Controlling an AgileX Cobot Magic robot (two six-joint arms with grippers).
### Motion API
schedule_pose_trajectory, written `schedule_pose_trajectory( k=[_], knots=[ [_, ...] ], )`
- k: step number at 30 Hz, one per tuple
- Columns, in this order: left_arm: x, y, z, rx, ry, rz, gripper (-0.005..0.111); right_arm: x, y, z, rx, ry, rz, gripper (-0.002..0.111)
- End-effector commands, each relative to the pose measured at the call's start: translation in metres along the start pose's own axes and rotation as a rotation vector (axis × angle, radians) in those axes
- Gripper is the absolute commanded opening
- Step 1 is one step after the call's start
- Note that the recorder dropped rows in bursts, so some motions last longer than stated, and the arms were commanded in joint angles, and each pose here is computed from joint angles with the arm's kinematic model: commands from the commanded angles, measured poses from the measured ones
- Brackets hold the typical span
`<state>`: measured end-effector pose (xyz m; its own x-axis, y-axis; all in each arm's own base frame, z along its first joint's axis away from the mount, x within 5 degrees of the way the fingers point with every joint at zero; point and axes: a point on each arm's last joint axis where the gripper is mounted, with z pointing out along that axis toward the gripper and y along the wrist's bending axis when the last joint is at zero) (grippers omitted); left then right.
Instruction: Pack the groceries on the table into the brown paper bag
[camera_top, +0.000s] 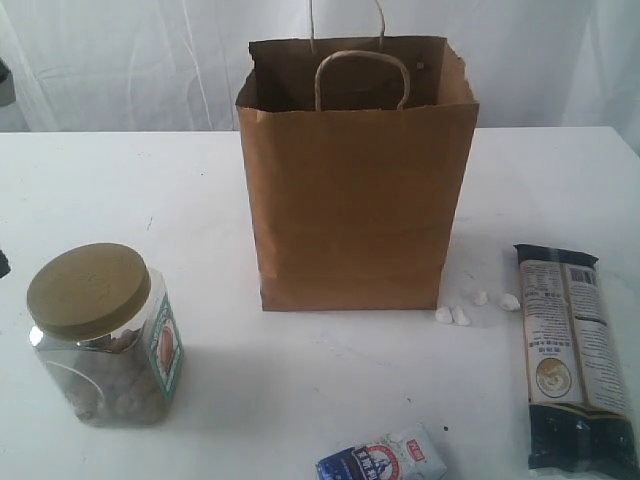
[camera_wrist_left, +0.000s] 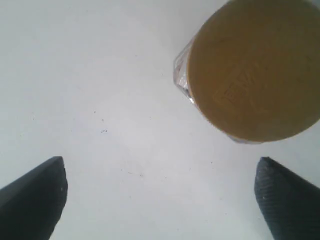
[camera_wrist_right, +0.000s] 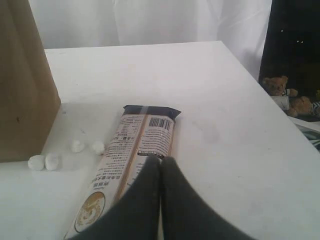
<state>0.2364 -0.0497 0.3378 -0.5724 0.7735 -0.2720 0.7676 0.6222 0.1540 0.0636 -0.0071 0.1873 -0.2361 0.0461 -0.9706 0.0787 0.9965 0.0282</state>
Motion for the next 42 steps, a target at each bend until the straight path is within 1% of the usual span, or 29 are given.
schedule_pose_trajectory(
  k=[1, 4, 9, 12, 14, 15, 16, 18, 20, 21, 23, 25, 26, 27, 29, 31, 33, 34, 37, 39, 42],
  knots=[
    [0.001, -0.005, -0.002, 0.041, 0.009, -0.011, 0.105, 0.0, -0.001, 0.0, 0.011, 0.001, -0.021, 0.0],
    [0.0, -0.009, -0.003, 0.087, -0.011, 0.02, 0.105, 0.0, -0.001, 0.0, 0.011, 0.001, -0.021, 0.0],
    [-0.002, -0.022, -0.014, 0.164, -0.085, 0.027, 0.105, 0.0, -0.001, 0.0, 0.011, 0.001, -0.021, 0.0],
    [0.003, -0.029, -0.023, 0.19, -0.096, 0.028, 0.105, 0.0, -0.001, 0.0, 0.011, 0.001, -0.021, 0.0],
    [0.008, -0.034, -0.031, 0.189, -0.102, 0.049, 0.105, 0.0, -0.001, 0.0, 0.011, 0.001, -0.021, 0.0],
    [0.01, -0.036, -0.038, 0.191, -0.139, 0.043, 0.105, 0.0, -0.001, 0.0, 0.011, 0.001, -0.021, 0.0],
    [0.013, -0.037, -0.039, 0.188, -0.147, 0.032, 0.105, 0.0, -0.001, 0.0, 0.011, 0.001, -0.021, 0.0],
    [0.024, -0.042, -0.041, 0.086, -0.236, 0.005, 0.105, 0.0, -0.001, 0.0, 0.011, 0.001, -0.021, 0.0],
    [0.039, -0.052, -0.034, -0.021, -0.312, -0.012, 0.105, 0.0, -0.001, 0.0, 0.011, 0.001, -0.021, 0.0],
    [0.05, -0.058, -0.025, -0.075, -0.327, -0.016, 0.105, 0.0, -0.001, 0.0, 0.011, 0.001, -0.021, 0.0],
    [0.075, -0.073, -0.02, -0.213, -0.378, 0.001, 0.105, 0.0, -0.001, 0.0, 0.011, 0.001, -0.021, 0.0],
    [0.099, -0.084, -0.022, -0.372, -0.398, 0.042, 0.105, 0.0, -0.001, 0.0, 0.011, 0.001, -0.021, 0.0],
    [0.11, -0.09, -0.023, -0.428, -0.4, 0.046, 0.105, 0.0, -0.001, 0.0, 0.011, 0.001, -0.021, 0.0],
    [0.116, -0.094, -0.023, -0.446, -0.407, 0.019, 0.105, 0.0, -0.001, 0.0, 0.011, 0.001, -0.021, 0.0],
    [0.125, -0.102, -0.02, -0.42, -0.442, -0.094, 0.105, 0.0, -0.001, 0.0, 0.011, 0.001, -0.021, 0.0],
    [0.129, -0.111, -0.01, -0.313, -0.471, -0.291, 0.105, 0.0, -0.001, 0.0, 0.011, 0.001, -0.018, 0.0],
    [0.13, -0.118, 0.005, -0.19, -0.466, -0.429, 0.105, 0.0, -0.001, 0.0, 0.011, 0.001, -0.017, 0.0],
    [0.129, -0.122, 0.013, -0.124, -0.463, -0.462, 0.105, 0.0, -0.001, 0.0, 0.011, 0.001, -0.014, 0.0],
    [0.123, -0.134, 0.034, 0.058, -0.477, -0.453, 0.105, 0.0, -0.001, 0.0, 0.011, 0.001, -0.014, 0.0],
    [0.118, -0.136, 0.04, 0.105, -0.506, -0.404, 0.105, 0.0, -0.001, 0.0, 0.011, 0.001, -0.014, 0.0],
    [0.112, -0.134, 0.049, 0.122, -0.513, -0.322, 0.105, 0.0, -0.001, 0.0, 0.011, 0.001, -0.014, 0.0]
  ],
)
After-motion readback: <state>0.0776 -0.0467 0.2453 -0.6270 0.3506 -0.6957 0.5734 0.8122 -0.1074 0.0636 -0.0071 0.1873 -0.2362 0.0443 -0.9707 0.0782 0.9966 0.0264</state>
